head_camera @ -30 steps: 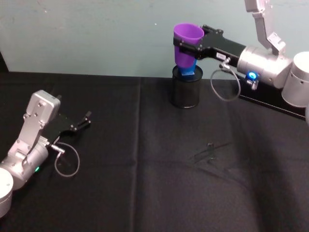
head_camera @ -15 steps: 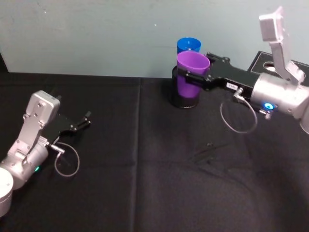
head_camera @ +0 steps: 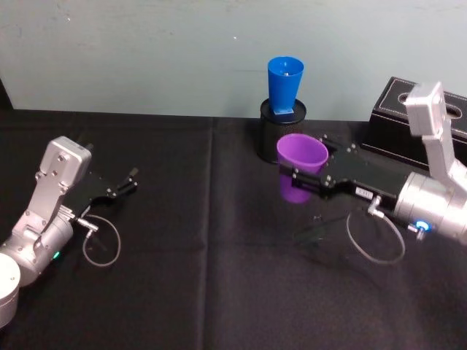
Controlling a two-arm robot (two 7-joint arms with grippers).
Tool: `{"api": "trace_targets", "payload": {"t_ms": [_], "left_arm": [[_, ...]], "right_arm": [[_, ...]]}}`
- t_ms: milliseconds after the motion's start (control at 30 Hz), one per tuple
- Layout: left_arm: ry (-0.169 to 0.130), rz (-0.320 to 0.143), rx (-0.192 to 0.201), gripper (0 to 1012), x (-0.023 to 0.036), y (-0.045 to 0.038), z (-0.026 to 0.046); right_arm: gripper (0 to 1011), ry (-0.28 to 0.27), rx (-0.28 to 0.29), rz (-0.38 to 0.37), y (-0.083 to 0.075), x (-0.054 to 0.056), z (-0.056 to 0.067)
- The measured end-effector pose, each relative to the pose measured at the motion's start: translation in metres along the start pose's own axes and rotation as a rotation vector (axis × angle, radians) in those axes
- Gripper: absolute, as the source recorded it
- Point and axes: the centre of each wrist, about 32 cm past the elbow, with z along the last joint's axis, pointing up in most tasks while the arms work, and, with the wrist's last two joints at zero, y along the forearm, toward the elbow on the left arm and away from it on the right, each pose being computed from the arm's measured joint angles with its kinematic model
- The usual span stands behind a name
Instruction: Pick up one cup with a gripper and tap it against the other cup.
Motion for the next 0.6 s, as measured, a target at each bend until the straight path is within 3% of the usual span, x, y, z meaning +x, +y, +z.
{"api": "trace_targets", "payload": {"t_ms": [167, 600], "left_arm": [[0.000, 0.000, 0.000, 1005, 0.0000, 0.0000, 0.0000], [0.000, 0.000, 0.000, 1005, 0.0000, 0.0000, 0.0000]], "right_arm": [[738, -0.022, -0.007, -0.021, -0.006, -0.009, -0.021], [738, -0.030, -0.028, -0.060, -0.009, -0.016, -0.058]]}}
